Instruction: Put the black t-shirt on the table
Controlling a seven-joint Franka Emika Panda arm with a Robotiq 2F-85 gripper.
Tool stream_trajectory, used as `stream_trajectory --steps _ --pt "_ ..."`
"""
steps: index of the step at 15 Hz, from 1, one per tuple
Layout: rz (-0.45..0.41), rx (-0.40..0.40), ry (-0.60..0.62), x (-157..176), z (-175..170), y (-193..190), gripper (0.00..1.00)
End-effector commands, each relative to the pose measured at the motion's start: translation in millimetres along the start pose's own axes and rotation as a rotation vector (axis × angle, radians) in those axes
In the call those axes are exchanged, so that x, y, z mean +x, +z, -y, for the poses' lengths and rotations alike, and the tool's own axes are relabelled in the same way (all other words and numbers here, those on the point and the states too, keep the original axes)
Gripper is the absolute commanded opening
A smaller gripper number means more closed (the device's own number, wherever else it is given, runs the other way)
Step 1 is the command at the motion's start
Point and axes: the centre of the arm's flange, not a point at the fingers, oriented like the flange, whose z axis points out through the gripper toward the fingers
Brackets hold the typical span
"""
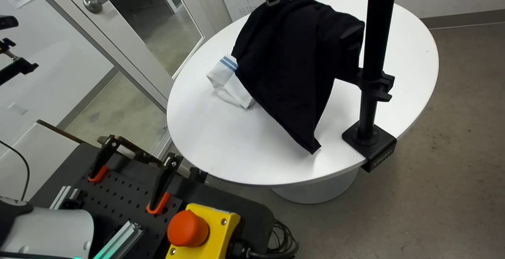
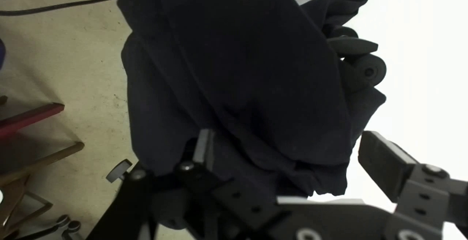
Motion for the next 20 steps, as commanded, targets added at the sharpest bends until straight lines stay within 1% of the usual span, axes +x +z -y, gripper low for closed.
stream_trajectory --steps 1,7,8,9,10,11,12,13,17,18,20 --pt "-0.026 0.000 0.045 -2 -2 14 1.00" --pt "-0.027 -0.016 0.086 -2 -7 29 1.00" --pt "-0.027 -0.018 0.089 -2 -8 30 0.98" --pt "-0.025 -0.021 0.090 -3 -8 31 0.84" --pt "-0.023 -0.023 0.094 -4 -8 32 0.73" --pt "-0.020 -0.023 0.098 -5 -8 32 0.69" --pt "-0.018 -0.023 0.100 -5 -8 32 0.62" --pt "-0.015 -0.021 0.103 -5 -7 32 0.53" --pt "-0.013 -0.013 0.113 -4 -7 28 0.24" --pt "-0.012 -0.010 0.118 -4 -7 27 0.16" --pt "-0.004 -0.004 0.127 -3 -7 25 0.01"
